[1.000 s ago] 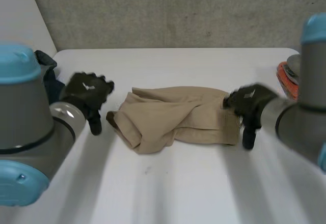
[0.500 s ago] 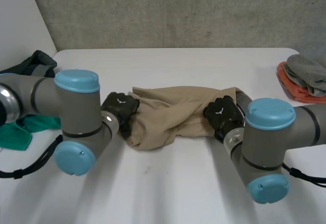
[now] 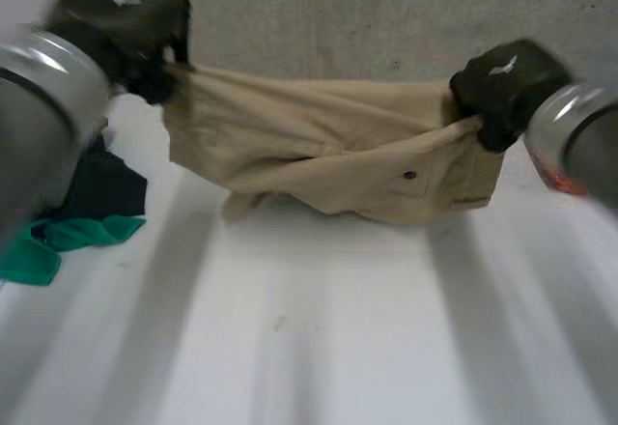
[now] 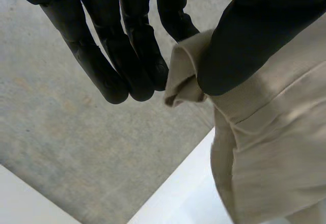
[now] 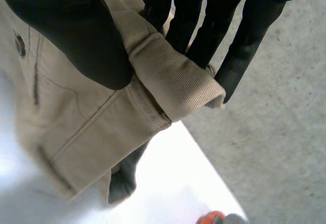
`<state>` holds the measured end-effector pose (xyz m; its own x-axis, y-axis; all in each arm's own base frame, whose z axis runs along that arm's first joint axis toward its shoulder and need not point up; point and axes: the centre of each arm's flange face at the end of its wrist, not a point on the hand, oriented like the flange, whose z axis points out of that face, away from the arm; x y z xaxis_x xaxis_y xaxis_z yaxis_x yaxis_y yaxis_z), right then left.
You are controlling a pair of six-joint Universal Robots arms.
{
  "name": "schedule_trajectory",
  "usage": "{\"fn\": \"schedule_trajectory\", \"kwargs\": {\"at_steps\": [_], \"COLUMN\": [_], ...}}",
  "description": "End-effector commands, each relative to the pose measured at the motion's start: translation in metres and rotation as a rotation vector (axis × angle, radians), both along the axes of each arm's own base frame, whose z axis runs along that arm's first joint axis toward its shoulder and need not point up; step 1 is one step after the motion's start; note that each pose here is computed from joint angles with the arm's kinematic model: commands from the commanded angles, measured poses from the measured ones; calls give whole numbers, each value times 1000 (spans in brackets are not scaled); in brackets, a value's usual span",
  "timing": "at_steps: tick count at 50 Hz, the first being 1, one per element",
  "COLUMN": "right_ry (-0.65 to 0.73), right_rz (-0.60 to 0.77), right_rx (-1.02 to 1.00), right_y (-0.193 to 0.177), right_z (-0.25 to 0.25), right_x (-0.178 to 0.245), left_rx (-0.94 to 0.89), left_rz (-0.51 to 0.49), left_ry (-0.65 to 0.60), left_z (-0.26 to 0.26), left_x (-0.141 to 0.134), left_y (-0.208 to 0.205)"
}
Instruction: Fold the laundry.
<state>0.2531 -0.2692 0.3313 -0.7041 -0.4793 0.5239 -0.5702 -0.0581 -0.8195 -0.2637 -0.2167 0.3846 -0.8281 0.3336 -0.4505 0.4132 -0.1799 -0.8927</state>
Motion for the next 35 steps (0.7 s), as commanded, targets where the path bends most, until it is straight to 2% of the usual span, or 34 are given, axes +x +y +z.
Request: {"fn": "schedule_trajectory", "kwargs": {"at_steps": [1, 6, 9, 12, 15, 19, 20, 23, 24, 28, 31, 35], "right_ry": [-19, 61, 136, 163, 156, 103, 62, -37, -113, -276, -321, -306], "right_rz": [25, 29, 41, 41, 32, -8, -47, -110, -151, -187, -159, -65], "right_rx": [294, 505, 592, 605, 529, 270, 122, -125, -286, -567, -648, -633], "right_y": [2, -4, -14, -20, -37, -73, -90, -112, -122, -126, -123, -114], "right_z": [18, -16, -49, -66, -82, -79, -64, -30, -1, 56, 71, 63], "right_x": [-16, -15, -11, -5, 8, 26, 31, 36, 35, 34, 37, 49], "left_rx": [143, 304, 425, 470, 448, 270, 151, -60, -206, -532, -636, -571], "left_rz": [-43, -38, -8, 25, 49, 47, 49, 51, 56, 62, 61, 63], "left_ry": [-109, -182, -243, -269, -257, -168, -103, 28, 129, 351, 401, 362], "left_z": [-2, -57, -109, -140, -145, -107, -76, -20, 16, 90, 110, 91], "left_x": [14, 3, -5, -10, -13, -24, -26, -27, -24, -11, -6, -6], "left_y": [9, -30, -63, -87, -106, -128, -134, -136, -134, -123, -117, -119]}}
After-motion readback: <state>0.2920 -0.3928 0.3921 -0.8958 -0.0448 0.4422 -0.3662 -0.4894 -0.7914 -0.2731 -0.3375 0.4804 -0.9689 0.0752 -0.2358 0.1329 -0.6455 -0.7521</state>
